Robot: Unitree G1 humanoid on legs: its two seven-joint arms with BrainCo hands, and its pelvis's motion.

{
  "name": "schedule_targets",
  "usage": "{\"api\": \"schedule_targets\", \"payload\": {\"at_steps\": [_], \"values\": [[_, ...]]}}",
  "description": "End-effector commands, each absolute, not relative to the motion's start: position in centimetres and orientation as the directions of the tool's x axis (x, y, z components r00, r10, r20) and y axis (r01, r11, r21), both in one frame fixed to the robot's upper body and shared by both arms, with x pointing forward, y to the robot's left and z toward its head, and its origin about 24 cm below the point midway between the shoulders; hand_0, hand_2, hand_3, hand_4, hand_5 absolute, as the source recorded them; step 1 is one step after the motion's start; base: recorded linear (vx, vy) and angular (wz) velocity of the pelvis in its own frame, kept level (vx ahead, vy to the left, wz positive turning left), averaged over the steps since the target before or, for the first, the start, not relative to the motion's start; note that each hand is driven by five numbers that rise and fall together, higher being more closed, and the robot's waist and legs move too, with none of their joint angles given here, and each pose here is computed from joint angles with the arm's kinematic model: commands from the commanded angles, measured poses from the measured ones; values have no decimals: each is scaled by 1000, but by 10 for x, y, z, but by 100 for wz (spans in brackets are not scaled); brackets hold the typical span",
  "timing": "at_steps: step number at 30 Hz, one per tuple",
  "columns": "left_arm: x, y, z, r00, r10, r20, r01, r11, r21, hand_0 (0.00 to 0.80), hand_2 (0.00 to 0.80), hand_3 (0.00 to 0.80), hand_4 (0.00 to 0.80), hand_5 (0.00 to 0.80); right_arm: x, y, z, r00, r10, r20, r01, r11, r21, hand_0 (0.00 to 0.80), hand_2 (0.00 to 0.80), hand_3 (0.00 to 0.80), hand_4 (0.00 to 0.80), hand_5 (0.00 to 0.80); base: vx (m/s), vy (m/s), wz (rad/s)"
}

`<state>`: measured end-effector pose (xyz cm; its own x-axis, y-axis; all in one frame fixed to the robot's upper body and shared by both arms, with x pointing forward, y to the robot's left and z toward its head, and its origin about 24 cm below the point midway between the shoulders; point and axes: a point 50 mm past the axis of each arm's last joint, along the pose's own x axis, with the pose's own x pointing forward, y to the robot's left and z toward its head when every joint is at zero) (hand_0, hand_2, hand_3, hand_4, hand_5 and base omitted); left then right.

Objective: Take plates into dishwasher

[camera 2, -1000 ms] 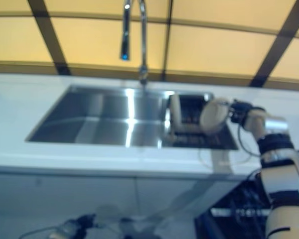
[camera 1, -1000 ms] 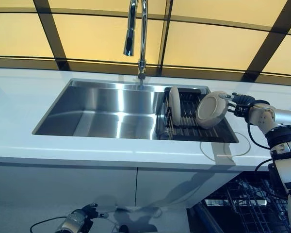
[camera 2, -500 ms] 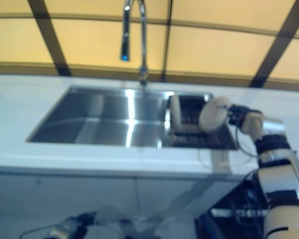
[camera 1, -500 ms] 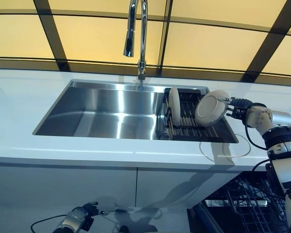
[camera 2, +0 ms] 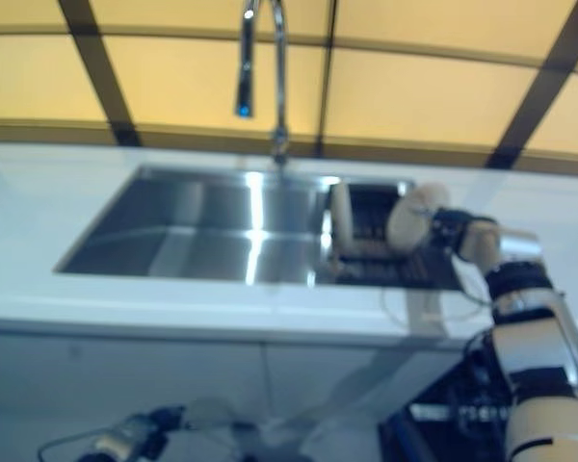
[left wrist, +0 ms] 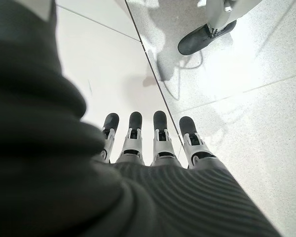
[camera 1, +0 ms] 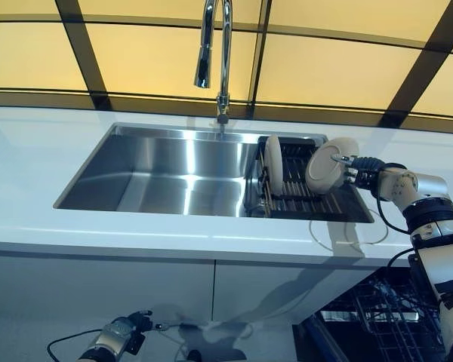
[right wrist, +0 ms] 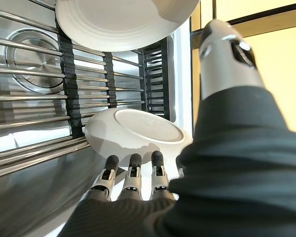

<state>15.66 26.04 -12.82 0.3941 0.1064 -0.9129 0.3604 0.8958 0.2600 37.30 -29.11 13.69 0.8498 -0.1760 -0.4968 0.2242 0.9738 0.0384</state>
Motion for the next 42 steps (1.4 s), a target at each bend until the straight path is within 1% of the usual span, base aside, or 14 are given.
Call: {"api": "schedule_targets", "payload": {"at_steps": [1, 9, 11, 13, 14, 16, 23, 30, 31, 35, 42], "values": [[184, 262, -118, 414, 115, -903, 385, 877, 289, 0, 0, 0, 0, 0, 380, -295, 163, 894, -185, -408, 235, 969, 76, 0, 0, 0, 0, 0, 0, 0, 0], [187, 264, -116, 414, 113, -903, 381, 879, 285, 0, 0, 0, 0, 0, 381, -292, 165, 900, -188, -393, 229, 971, 61, 0, 0, 0, 0, 0, 0, 0, 0], [187, 264, -116, 412, 114, -904, 380, 880, 284, 0, 0, 0, 0, 0, 383, -291, 168, 912, -189, -364, 218, 975, 40, 0, 0, 0, 0, 0, 0, 0, 0], [187, 265, -116, 411, 114, -904, 379, 881, 283, 0, 0, 0, 0, 0, 384, -291, 173, 927, -188, -324, 201, 980, 8, 0, 0, 0, 0, 0, 0, 0, 0], [187, 266, -115, 411, 115, -904, 376, 882, 283, 0, 0, 0, 0, 0, 386, -290, 182, 943, -201, -264, 195, 980, -48, 0, 0, 0, 0, 0, 0, 0, 0], [187, 266, -115, 410, 116, -905, 375, 883, 283, 0, 0, 0, 0, 0, 387, -289, 190, 952, -202, -229, 191, 979, -70, 0, 0, 0, 0, 0, 0, 0, 0], [181, 275, -114, 414, 128, -901, 356, 888, 290, 0, 0, 0, 0, 0, 383, -280, 221, 978, -188, -88, 181, 980, -81, 0, 0, 0, 0, 0, 0, 0, 0], [174, 285, -113, 424, 142, -894, 332, 895, 299, 0, 0, 0, 0, 0, 368, -273, 244, 990, -122, 70, 129, 987, -101, 0, 0, 0, 0, 0, -5, -1, 0], [172, 287, -113, 426, 142, -893, 329, 896, 299, 0, 0, 0, 0, 0, 362, -272, 250, 985, -117, 123, 129, 987, -97, 0, 0, 0, 0, 0, 0, 0, 0], [172, 289, -111, 430, 141, -892, 325, 898, 298, 0, 0, 0, 0, 0, 353, -277, 260, 965, -165, 204, 188, 977, -99, 0, 0, 0, 0, 0, -15, -4, -4], [175, 283, -113, 426, 130, -895, 335, 897, 290, 0, 0, 0, 0, 0, 354, -299, 265, 920, -319, 229, 352, 928, -121, 0, 0, 0, 0, 0, 11, 4, -6]]}}
